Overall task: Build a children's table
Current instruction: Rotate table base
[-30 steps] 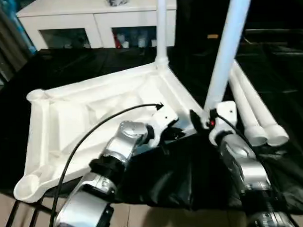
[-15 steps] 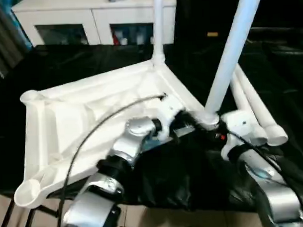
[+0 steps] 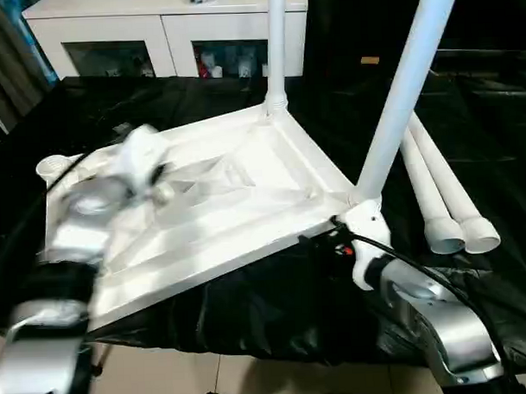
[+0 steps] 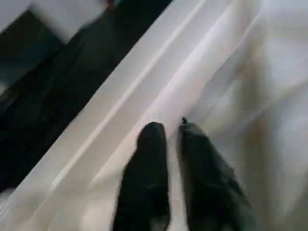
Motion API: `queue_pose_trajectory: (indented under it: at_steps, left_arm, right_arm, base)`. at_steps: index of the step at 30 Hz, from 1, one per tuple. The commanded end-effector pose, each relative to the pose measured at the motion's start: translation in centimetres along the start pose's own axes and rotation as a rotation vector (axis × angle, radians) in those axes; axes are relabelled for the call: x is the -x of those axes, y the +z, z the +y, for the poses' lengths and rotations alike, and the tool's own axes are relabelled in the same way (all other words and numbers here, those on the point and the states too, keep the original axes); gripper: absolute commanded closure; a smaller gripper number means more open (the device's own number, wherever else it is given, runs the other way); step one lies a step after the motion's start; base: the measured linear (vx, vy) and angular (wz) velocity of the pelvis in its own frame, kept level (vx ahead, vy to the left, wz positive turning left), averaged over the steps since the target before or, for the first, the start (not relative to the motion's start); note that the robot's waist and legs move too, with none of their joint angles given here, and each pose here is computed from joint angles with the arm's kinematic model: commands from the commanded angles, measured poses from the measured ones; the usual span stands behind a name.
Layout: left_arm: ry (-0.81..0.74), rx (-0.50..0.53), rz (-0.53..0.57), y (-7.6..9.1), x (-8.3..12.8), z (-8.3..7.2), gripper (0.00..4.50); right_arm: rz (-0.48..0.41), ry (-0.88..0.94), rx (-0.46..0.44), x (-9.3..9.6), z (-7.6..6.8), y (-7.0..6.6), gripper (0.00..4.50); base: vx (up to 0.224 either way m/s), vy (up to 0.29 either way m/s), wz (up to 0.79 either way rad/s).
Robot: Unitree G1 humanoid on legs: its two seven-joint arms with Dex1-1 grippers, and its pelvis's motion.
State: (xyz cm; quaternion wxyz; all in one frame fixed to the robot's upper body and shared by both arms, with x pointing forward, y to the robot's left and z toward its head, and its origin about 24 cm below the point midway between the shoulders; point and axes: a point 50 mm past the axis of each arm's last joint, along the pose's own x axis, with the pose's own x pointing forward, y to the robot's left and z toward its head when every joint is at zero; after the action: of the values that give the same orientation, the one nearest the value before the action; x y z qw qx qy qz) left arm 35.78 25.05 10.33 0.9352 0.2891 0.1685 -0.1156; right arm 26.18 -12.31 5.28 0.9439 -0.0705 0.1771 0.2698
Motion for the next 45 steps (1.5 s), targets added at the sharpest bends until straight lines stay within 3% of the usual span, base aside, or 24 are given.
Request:
queue_pose_trajectory:
  at_steps: [1, 4, 6, 12, 19, 20, 23, 27, 32, 35, 41, 43, 45]
  left_arm:
    - [0.056, -0.020, 0.053, -0.7, 0.6, 1.0, 4.22]
    - [0.058, -0.028, 0.119, -2.0, 1.0, 1.3, 4.47]
    - [0.036, -0.036, 0.164, -2.7, 1.1, 1.0, 4.47]
    - [-0.117, -0.065, 0.311, -5.3, 0.9, -1.4, 4.50]
    - [-0.326, -0.083, 0.394, -6.5, 1.6, -3.3, 4.50]
    - [-0.381, -0.080, 0.387, -6.4, 1.7, -3.8, 4.50]
    - [-0.509, -0.041, 0.337, -5.4, 2.0, -5.0, 4.50]
    - [-0.710, 0.037, 0.208, -2.9, 2.7, -6.8, 4.50]
    - [-0.825, 0.078, 0.096, -0.7, 3.1, -8.2, 4.50]
    - [-0.840, 0.062, 0.078, -0.3, 3.0, -8.5, 4.50]
    - [-0.945, 0.065, 0.031, 0.9, 2.8, -10.6, 4.50]
    - [-0.947, 0.067, 0.029, 1.0, 2.7, -10.8, 4.50]
    - [-0.961, 0.047, 0.020, 1.4, 2.1, -12.0, 4.50]
  right_arm:
    - [0.036, 0.008, 0.000, -0.4, 0.0, -0.2, 1.07]
    - [0.044, 0.006, 0.006, -0.8, -0.2, -0.1, 1.19]
    - [0.046, 0.010, 0.008, -1.2, -0.3, 0.1, 1.51]
    - [0.060, 0.006, 0.023, -2.0, -0.6, 0.4, 1.88]
    - [0.044, -0.026, -0.011, -2.8, -1.0, 0.1, 2.38]
    - [0.039, -0.036, -0.015, -3.1, -1.2, 0.1, 2.65]
    - [0.017, -0.055, -0.016, -3.7, -1.4, 0.3, 2.74]
    - [-0.038, -0.109, -0.030, -4.1, -2.1, 0.8, 3.17]
    - [-0.030, -0.119, -0.041, -4.4, -2.6, 0.2, 3.61]
    - [-0.034, -0.102, -0.054, -4.9, -2.4, 0.0, 3.86]
    - [-0.079, 0.075, -0.058, -7.4, 0.6, 1.2, 4.34]
    - [-0.083, 0.092, -0.059, -7.7, 0.9, 1.3, 4.43]
    - [-0.097, 0.174, -0.052, -8.7, 2.5, 2.1, 4.48]
  base:
    - [0.000, 0.000, 0.00]
    - [0.000, 0.000, 0.00]
    - [0.000, 0.000, 0.00]
    - [0.000, 0.000, 0.00]
    - [0.000, 0.000, 0.00]
    - [0.000, 0.000, 0.00]
    - [0.000, 0.000, 0.00]
    - [0.000, 0.000, 0.00]
    - [0.000, 0.000, 0.00]
    - [0.000, 0.000, 0.00]
    - [0.000, 0.000, 0.00]
    - [0.000, 0.000, 0.00]
    - [0.000, 0.000, 0.00]
